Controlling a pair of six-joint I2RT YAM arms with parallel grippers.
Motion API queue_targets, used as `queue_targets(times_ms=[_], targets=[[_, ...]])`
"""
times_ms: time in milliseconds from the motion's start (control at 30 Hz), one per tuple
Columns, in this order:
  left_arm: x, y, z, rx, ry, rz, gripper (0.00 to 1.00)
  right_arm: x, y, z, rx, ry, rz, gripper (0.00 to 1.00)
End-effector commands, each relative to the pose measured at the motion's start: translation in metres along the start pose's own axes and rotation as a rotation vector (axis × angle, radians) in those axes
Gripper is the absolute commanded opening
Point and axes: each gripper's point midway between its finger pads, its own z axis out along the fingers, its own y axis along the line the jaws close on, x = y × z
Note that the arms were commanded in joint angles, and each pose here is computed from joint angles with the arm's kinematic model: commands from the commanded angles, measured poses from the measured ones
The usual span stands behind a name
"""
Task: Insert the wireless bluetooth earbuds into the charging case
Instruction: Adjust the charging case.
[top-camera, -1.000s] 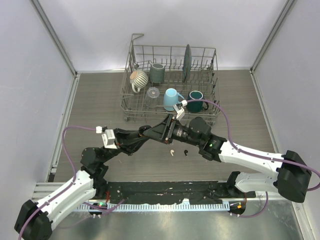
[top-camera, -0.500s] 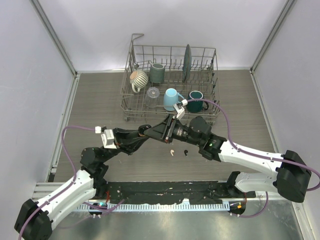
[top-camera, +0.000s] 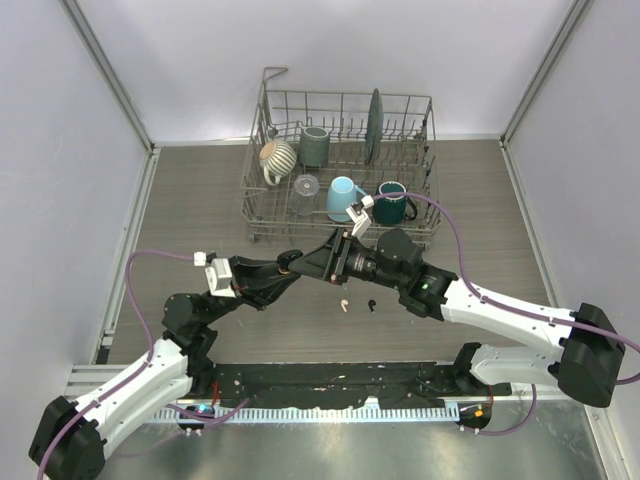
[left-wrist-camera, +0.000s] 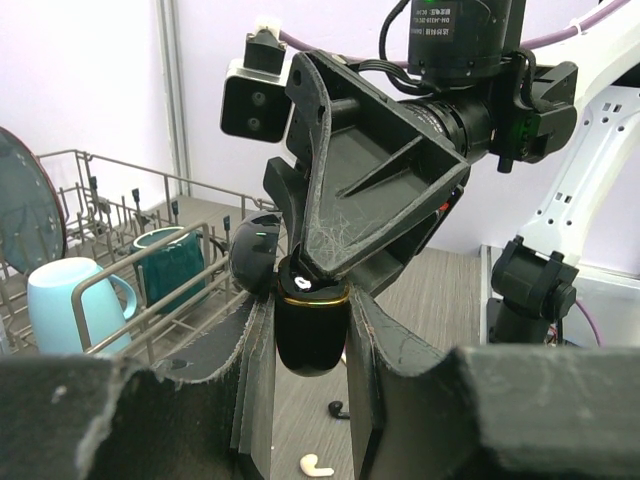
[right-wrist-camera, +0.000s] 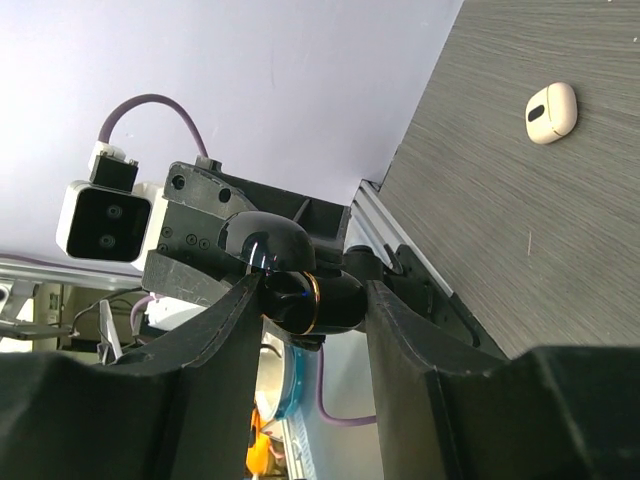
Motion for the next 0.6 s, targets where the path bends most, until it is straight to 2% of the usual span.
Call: queue_targets(times_ms=[0,67,200,267,367,567], targets=[[-0.009,-0.003,0.004,0.022,-0.014,0.015,0.00,-0.015,0.029,-0.004,-0.068,-0.048,-0.079,0.25],[-0.009,-0.003,0.004,0.020,-0.014,0.016,0.00,-0.015,0.028,-0.005,-0.067,-0.051,-0.082,0.30],[-0.008,-0.001,0.002,0.003,-0.020,0.018,0.00,-0.019,0.026,-0.008,-0.047,-0.073,-0.087,0.54],[-0.009,0.001,0.001,-0.008,-0.026,0.021,0.00,-0.022,0.025,-0.011,-0.034,-0.092,-0.096,0.60],[-0.008,0.002,-0.001,-0.022,-0.029,0.021,0.00,-0.027,0.024,-0.019,-0.003,-0.117,-0.131,0.76],[-0.006,0.004,-0.004,-0.037,-0.027,0.025,0.00,-0.039,0.014,-0.041,0.097,-0.174,-0.196,0.82]])
